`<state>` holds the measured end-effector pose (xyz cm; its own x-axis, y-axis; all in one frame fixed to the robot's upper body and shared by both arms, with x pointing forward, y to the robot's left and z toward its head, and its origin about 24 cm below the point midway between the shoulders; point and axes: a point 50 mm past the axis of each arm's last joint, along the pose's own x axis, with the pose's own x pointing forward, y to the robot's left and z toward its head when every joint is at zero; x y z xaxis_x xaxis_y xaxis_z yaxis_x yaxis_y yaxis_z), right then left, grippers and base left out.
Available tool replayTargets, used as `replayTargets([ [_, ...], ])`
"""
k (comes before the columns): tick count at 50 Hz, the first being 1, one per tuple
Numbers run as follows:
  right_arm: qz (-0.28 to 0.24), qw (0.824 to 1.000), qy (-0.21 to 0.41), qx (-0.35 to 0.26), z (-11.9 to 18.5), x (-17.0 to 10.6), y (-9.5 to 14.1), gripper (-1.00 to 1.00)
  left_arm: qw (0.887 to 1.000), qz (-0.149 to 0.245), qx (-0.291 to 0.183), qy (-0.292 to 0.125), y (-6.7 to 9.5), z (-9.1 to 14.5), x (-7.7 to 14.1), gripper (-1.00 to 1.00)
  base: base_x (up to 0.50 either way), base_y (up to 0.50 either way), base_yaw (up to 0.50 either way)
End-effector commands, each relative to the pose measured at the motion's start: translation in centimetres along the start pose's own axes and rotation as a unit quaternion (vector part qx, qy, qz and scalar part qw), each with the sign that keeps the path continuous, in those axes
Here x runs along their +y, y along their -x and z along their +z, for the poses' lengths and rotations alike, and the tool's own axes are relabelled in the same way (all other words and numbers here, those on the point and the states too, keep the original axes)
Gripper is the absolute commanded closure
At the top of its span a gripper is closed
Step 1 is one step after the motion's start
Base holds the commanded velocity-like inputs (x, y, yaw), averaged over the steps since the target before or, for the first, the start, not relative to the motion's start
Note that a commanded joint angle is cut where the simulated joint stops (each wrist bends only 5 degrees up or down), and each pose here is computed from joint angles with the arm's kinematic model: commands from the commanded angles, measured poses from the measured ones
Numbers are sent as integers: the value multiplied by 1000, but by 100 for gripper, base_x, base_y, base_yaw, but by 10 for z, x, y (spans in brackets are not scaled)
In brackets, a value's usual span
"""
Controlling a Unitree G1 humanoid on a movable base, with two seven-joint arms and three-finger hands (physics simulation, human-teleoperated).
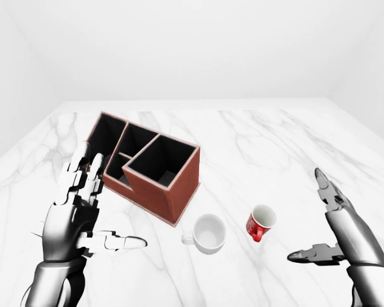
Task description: Pick up the red mug and place it to the right of the caddy.
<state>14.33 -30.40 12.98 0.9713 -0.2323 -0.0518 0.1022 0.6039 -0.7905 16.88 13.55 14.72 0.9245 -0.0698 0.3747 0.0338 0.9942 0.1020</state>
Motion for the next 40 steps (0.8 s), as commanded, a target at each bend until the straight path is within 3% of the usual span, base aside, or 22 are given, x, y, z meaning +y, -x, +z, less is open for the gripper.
replayTargets([
  [1, -27, 998, 51, -12, 11, -24, -1, -100, 1000, 6, -11, 4, 1, 6, 2, -100, 0, 0, 0],
  [8, -20, 998, 67, -6, 9, -25, -6, -100, 1000, 5, -5, 4, 0, 3, 1, -100, 0, 0, 0],
  [17, 34, 995, 90, 20, -4, -14, -35, -100, 1000, 5, -3, 4, 0, 2, 1, -100, 0, 0, 0],
  [21, 49, 993, 104, 25, -5, -9, -37, -100, 1000, 4, -2, 3, 0, 1, 0, -100, 0, 0, 0],
  [40, 17, 991, 134, 17, 14, -25, -46, -100, 1000, 7, -5, 4, -3, 0, 4, -100, 0, 0, 0],
])
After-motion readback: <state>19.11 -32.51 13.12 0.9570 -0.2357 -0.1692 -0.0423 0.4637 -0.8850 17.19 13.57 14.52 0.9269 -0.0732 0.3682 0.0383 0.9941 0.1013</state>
